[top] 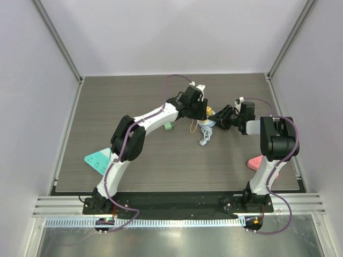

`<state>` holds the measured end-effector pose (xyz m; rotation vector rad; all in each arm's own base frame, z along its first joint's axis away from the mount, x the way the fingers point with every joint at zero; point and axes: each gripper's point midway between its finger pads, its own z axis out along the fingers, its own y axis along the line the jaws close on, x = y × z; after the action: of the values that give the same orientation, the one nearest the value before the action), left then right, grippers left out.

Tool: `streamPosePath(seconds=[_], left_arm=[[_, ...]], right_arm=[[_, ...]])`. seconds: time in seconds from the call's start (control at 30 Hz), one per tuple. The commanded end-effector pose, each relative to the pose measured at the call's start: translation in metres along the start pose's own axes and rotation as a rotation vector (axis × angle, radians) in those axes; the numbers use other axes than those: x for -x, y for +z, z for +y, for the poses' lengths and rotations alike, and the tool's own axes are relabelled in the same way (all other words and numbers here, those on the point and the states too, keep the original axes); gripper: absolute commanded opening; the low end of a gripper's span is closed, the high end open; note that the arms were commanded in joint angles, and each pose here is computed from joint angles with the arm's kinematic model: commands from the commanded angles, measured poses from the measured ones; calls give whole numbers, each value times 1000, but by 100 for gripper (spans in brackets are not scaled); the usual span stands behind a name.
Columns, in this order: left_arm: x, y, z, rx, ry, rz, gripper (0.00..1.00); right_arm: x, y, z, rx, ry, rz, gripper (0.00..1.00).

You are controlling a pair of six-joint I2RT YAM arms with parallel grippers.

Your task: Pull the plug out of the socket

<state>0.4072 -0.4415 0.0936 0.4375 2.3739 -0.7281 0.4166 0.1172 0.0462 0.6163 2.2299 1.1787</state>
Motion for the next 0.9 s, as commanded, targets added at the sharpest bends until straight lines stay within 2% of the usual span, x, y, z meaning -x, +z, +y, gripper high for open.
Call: streamPosePath(seconds=[0.0,0.1,0.13,0.2,0.23,0.33,0.37,0.43,0.47,0.53,0.57,0.6,0.63,0.7,0.8,0.83,0.87], left_arm=[[38,-45,-24,25,21,-102,0],[33,-45,-19,-56,-76,-85,0],[40,-47,-30,-150,-112,-102,0],[45,-48,-22,-162,-208,-116,0],[49,-50,-15,-106,-206,-131,0],[45,-57,-6,45,-79,-132,0],[53,-62,-2,97,-49,-165,0],[51,-62,-10,64,-39,-158,0],[42,-61,-19,-8,-54,-120,0],[50,-61,-21,-89,-148,-139,0],[49,-63,-17,-83,-167,-139,0],[54,-64,-9,-10,-157,-173,0],[46,-67,-1,62,-98,-143,0],[54,-72,3,191,-13,-179,0],[42,-71,2,139,-22,-124,0],[45,-69,-8,68,-67,-134,0],[48,-72,-3,81,-82,-148,0]], right_arm=[[13,2,-17,-71,9,-59,1],[14,3,-17,-71,7,-60,1],[14,2,-17,-71,6,-62,1],[13,2,-17,-72,4,-63,1],[14,2,-17,-73,4,-64,1],[14,2,-18,-75,3,-62,1],[14,2,-19,-78,7,-63,1],[14,2,-18,-78,7,-62,1],[14,2,-18,-78,6,-64,1],[14,2,-19,-82,3,-64,1],[14,2,-19,-82,4,-64,1],[14,2,-19,-81,4,-63,1],[15,2,-19,-83,4,-65,1],[14,3,-19,-84,6,-62,1],[15,3,-19,-86,5,-63,1],[15,3,-19,-84,3,-62,1],[15,3,-20,-87,4,-64,1]])
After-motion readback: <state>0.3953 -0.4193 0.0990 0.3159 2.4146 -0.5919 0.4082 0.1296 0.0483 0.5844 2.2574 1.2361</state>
